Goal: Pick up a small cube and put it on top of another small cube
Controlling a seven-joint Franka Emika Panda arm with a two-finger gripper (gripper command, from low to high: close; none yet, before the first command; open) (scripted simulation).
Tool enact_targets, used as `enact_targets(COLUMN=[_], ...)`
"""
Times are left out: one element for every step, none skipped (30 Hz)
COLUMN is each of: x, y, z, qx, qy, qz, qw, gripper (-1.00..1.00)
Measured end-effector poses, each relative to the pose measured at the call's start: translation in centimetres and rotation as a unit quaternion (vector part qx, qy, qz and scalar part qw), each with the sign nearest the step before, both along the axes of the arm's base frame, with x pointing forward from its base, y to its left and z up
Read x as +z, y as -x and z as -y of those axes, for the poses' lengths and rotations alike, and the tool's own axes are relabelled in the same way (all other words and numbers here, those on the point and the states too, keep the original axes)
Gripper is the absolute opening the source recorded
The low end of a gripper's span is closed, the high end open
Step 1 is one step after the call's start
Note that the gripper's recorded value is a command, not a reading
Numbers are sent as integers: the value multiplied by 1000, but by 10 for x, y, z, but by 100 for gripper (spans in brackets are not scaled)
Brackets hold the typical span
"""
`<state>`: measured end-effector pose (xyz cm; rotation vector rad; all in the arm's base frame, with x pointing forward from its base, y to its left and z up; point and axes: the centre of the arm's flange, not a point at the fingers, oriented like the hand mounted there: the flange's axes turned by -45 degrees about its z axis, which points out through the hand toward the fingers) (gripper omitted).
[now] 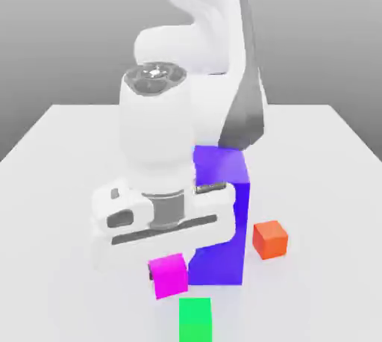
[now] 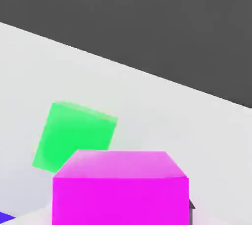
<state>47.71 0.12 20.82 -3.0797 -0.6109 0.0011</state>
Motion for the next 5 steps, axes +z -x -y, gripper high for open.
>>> enact_targets(x=[-12, -23, -23, -23, -23], y=[0, 1, 1, 1, 1], z=[-3, -4, -4, -4, -4], qx=[2, 3, 3, 3, 3], qy=[0, 1, 1, 1, 1], qz=[0, 0, 0, 0, 0], qw=[1000, 1000, 1000, 1000, 1000], gripper=[-100, 100, 100, 100, 100])
